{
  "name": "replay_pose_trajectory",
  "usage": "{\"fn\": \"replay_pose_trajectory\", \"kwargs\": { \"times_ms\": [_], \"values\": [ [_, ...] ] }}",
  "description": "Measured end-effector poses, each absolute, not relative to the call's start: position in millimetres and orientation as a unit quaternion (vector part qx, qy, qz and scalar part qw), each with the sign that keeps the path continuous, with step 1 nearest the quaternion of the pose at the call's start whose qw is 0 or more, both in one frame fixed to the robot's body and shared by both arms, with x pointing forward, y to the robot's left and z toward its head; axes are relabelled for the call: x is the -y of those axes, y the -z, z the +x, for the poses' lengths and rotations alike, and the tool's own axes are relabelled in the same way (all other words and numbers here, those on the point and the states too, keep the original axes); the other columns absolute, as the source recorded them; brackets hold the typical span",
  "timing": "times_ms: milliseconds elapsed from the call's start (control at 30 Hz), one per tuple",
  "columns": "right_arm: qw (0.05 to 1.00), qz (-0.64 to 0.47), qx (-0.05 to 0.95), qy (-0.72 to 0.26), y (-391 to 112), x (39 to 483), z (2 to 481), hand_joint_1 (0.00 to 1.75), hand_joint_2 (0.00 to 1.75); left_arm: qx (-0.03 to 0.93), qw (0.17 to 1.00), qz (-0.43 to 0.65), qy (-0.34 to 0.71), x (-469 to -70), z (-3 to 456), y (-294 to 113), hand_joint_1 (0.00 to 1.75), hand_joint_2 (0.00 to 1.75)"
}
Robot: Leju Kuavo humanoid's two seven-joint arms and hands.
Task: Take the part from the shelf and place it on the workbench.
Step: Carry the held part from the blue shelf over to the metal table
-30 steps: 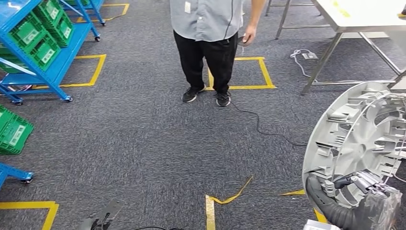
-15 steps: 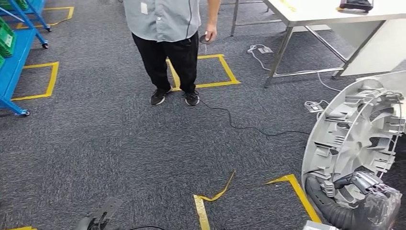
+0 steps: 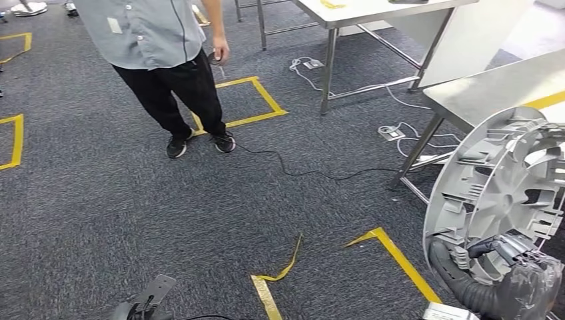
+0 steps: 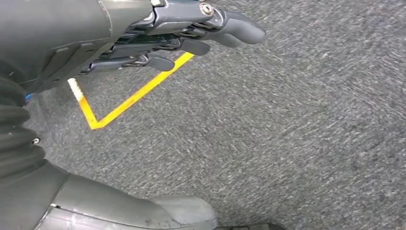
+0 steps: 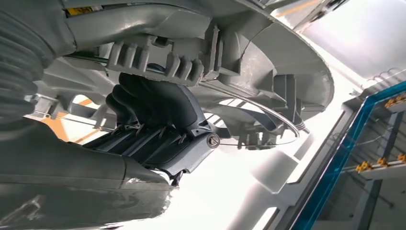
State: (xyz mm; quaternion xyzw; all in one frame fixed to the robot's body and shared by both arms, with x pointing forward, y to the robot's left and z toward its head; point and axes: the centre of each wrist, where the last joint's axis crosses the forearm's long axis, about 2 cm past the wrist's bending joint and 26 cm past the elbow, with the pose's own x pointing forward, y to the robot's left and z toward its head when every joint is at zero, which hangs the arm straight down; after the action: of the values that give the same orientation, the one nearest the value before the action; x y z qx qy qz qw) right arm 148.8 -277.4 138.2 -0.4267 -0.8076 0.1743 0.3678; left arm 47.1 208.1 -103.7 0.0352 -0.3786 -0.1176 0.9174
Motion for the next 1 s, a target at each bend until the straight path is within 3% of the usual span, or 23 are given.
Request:
{"fn": "replay_pose_trajectory", "kwargs": {
  "times_ms": [1000],
  "values": [
    [0.332,-0.438,0.816,-0.182,-150.1,291.8,169.5,1.75,1.75,0.377,0.917,0.031,0.124,-210.3,47.7,104.0,0.00,1.75]
  ]
}}
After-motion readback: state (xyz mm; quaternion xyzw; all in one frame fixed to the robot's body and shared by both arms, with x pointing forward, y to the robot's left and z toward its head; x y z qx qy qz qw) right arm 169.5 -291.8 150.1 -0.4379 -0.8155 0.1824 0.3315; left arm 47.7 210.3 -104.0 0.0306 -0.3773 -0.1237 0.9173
